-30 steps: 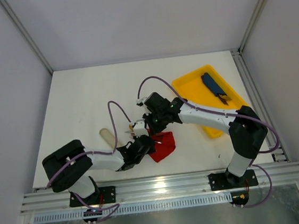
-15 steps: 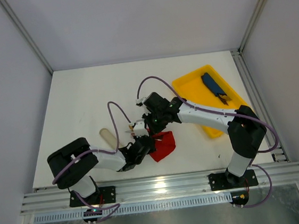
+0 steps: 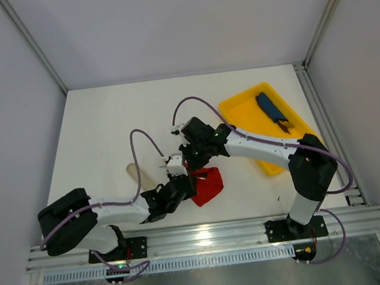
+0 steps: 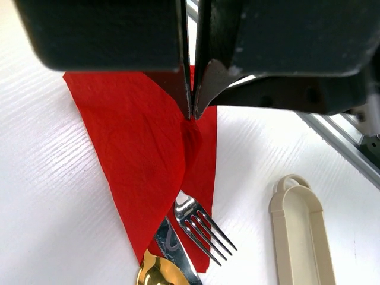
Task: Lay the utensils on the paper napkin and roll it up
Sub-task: Roll the napkin at the center of the board.
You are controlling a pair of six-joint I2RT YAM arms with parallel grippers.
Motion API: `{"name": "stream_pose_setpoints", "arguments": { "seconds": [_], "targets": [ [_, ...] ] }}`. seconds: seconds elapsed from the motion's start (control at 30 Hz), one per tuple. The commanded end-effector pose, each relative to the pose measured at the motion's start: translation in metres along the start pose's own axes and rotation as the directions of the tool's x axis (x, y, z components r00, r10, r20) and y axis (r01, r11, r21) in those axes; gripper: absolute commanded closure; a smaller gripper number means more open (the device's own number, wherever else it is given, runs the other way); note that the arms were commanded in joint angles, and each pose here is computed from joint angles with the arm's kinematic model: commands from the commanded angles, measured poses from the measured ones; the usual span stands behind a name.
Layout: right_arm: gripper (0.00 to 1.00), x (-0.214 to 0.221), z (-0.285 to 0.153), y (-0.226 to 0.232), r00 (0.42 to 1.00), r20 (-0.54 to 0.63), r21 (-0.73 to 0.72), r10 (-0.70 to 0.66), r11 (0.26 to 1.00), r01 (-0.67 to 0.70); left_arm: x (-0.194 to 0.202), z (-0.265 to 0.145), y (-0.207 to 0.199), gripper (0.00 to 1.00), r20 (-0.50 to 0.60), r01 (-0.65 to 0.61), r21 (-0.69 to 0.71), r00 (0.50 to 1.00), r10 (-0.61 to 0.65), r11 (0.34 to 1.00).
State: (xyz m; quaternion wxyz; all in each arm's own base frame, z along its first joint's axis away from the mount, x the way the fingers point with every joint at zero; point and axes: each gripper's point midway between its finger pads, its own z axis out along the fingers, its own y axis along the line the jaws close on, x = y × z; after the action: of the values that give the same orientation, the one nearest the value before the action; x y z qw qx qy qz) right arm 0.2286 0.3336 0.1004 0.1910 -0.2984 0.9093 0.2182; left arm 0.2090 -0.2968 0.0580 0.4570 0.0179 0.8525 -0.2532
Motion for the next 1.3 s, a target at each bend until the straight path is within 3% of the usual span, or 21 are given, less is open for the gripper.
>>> {"name": "stream_pose_setpoints", "arguments": {
  "seconds": [0.0,0.2,0.47,1.0,1.27],
  "targets": [
    [0.96,-0.008,0.0,0.011,0.999,0.036,-0.037,-0.026,0.999,0.027,-0.03,-0.018,0.001,0.99,0.056,0.013,-0.051,0.998,-0.01,0.999],
    [0.96,0.003,0.007,0.009,1.0,0.017,-0.041,-0.021,0.999,0.021,-0.045,-0.044,0.038,1.0,0.049,0.019,-0.263,0.999,-0.006,0.965],
    [0.96,0.016,0.014,0.006,1.0,-0.001,-0.037,-0.019,0.999,0.019,-0.057,-0.05,0.049,1.0,0.083,0.031,-0.344,0.997,-0.002,0.939],
    [0.96,0.037,0.038,0.008,0.998,-0.053,-0.082,0.016,0.996,-0.021,-0.06,-0.04,0.043,1.0,0.128,0.032,-0.308,0.992,0.008,0.951],
    [0.96,0.043,0.044,0.006,0.997,-0.07,-0.077,0.036,0.996,-0.042,-0.052,-0.022,0.029,0.99,0.15,0.026,-0.213,0.989,0.007,0.977]
  ]
}}
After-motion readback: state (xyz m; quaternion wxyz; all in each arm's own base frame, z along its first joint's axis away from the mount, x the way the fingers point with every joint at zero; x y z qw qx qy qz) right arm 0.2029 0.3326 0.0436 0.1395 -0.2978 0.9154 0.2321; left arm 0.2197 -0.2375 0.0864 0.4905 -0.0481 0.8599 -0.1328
